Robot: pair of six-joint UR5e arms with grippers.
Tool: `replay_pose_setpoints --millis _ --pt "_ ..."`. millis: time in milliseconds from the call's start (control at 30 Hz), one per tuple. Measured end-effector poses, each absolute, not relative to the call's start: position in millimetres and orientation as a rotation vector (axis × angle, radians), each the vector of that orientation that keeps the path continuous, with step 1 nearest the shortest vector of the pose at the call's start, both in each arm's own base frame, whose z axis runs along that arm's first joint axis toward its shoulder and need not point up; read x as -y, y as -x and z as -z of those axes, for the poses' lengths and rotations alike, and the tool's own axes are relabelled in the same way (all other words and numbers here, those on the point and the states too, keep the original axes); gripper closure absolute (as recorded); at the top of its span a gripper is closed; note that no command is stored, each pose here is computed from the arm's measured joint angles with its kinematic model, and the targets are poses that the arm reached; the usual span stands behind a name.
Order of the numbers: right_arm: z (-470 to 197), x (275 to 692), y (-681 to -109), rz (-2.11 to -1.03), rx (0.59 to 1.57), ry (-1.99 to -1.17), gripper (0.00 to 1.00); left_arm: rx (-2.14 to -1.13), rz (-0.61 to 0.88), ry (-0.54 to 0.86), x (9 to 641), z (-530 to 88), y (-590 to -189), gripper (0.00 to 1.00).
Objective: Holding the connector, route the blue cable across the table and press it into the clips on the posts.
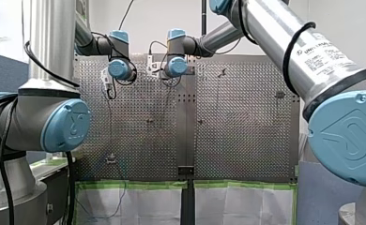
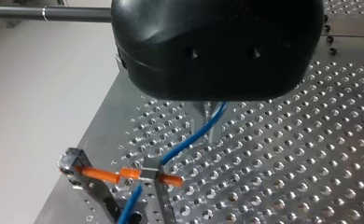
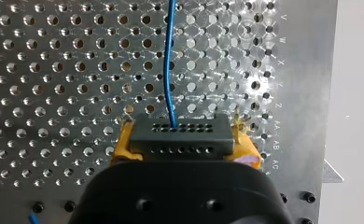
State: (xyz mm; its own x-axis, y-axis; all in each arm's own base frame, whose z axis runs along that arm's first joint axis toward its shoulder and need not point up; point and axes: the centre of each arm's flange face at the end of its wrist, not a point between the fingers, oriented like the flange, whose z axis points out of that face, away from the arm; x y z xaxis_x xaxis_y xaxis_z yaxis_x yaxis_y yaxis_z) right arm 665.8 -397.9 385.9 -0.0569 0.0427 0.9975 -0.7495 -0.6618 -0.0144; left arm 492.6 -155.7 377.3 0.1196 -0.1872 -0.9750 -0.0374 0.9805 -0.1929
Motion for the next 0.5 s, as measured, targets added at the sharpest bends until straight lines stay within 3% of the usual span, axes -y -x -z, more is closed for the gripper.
replay_pose_setpoints --millis 500 --pt "-368 395 -663 -1.745 0.772 -1.686 1.0 -1.533 0.052 0.185 159 -343 -472 1.0"
